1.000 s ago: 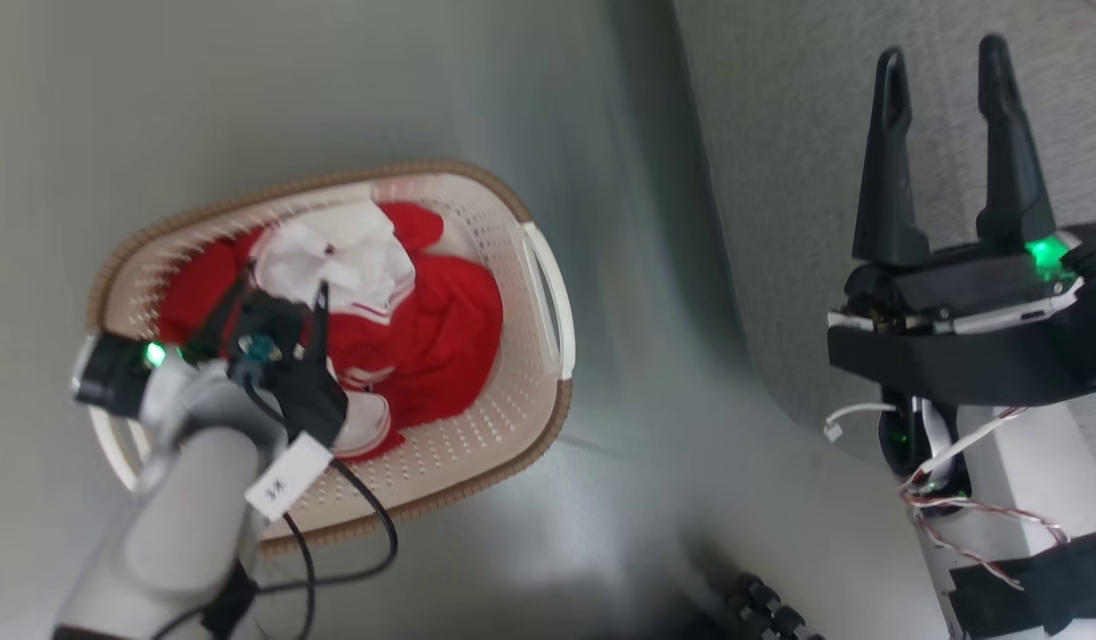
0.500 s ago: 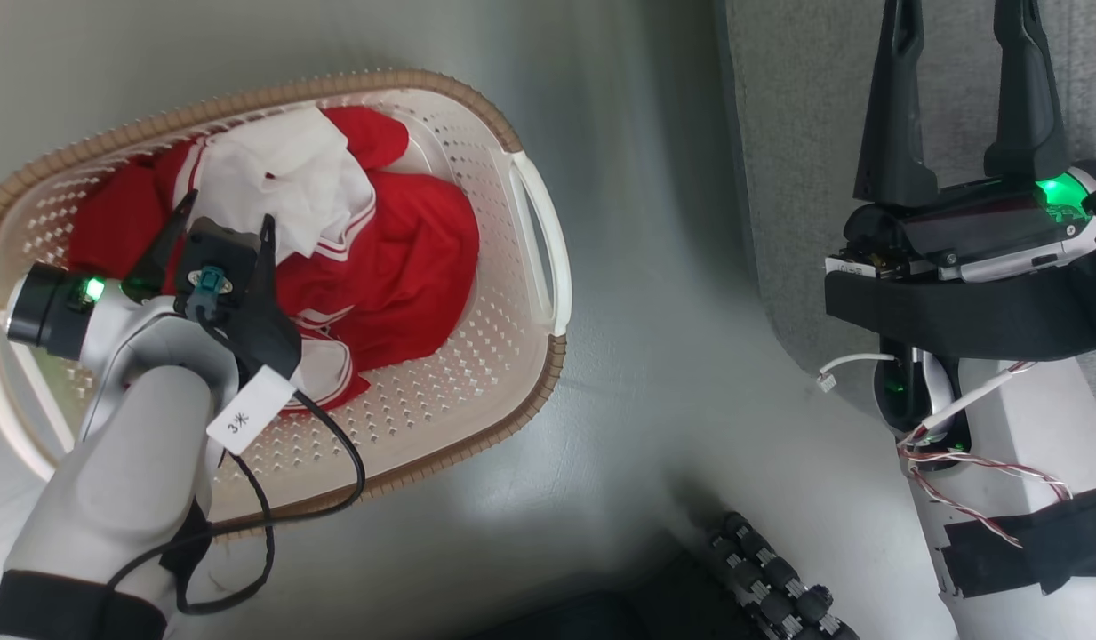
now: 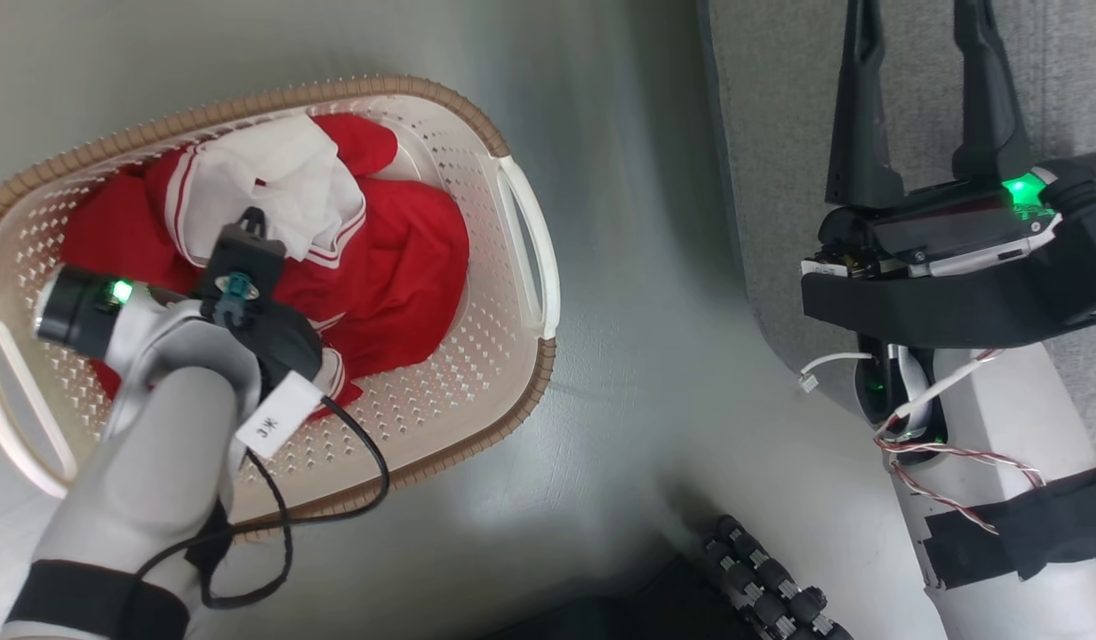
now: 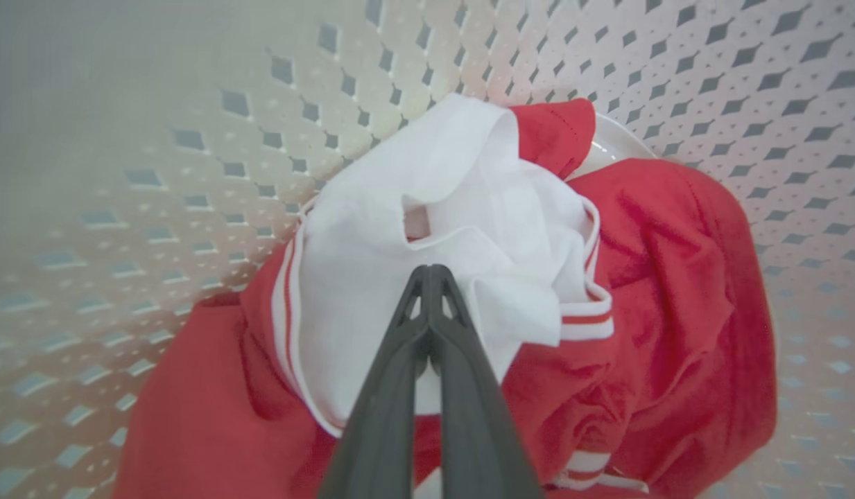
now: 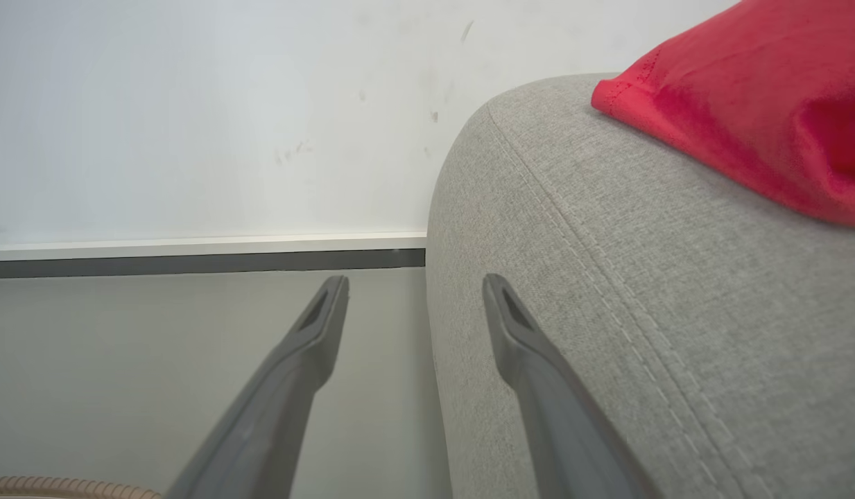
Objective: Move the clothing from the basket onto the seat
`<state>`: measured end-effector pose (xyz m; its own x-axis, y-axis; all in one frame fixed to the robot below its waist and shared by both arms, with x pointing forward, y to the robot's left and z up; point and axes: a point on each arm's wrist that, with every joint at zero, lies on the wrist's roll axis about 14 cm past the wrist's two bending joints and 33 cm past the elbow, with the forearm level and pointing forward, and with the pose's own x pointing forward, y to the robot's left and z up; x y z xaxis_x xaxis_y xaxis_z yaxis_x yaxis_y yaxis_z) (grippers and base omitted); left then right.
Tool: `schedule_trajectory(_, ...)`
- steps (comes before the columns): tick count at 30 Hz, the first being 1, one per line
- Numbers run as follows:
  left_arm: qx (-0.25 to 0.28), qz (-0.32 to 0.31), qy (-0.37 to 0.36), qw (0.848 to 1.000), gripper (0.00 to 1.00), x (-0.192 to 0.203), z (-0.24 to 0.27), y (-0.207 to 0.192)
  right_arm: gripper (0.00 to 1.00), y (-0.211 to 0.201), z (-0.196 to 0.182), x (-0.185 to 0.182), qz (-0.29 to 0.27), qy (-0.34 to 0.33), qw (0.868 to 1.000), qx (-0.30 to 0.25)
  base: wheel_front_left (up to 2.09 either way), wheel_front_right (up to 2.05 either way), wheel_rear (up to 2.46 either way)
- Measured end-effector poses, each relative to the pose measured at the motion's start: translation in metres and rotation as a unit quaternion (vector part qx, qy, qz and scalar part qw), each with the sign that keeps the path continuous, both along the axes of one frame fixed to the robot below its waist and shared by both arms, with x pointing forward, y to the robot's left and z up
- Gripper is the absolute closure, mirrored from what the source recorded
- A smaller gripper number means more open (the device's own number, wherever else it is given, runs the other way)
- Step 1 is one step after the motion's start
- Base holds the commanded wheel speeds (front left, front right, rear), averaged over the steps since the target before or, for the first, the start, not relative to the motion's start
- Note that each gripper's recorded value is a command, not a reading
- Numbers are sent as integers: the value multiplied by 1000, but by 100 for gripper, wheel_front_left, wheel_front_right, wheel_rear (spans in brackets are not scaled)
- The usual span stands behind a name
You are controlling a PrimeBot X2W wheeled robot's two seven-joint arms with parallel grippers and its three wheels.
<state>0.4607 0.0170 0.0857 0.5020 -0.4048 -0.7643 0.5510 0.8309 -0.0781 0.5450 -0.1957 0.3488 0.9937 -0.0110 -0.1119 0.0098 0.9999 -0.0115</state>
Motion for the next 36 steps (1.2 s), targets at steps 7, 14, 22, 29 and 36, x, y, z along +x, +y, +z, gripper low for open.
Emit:
schedule_trajectory(7, -32, -2, -28, 999, 100, 4, 27, -17, 0, 0, 9, -1, 2, -1, 1000, -4, 0, 0, 0)
schedule_trajectory(14, -48, 21, -36, 998, 100, -7, 53, -16, 0, 1, 26, -4, 2, -10, 1000, -4, 0, 0, 0)
schedule_trajectory(22, -81, 64, -82, 991, 57, 7, 113, -12, 0, -5, 56, -17, -4, -25, 1000, -8, 0, 0, 0)
schedule_trajectory(29, -112, 99, -129, 980, 0, 21, 166, -3, 0, -4, 77, -31, -2, -35, 999, -8, 0, 0, 0)
schedule_trajectory(36, -133, 150, -186, 962, 0, 28, 220, 20, 0, 0, 93, -47, 7, -41, 999, -7, 0, 0, 0)
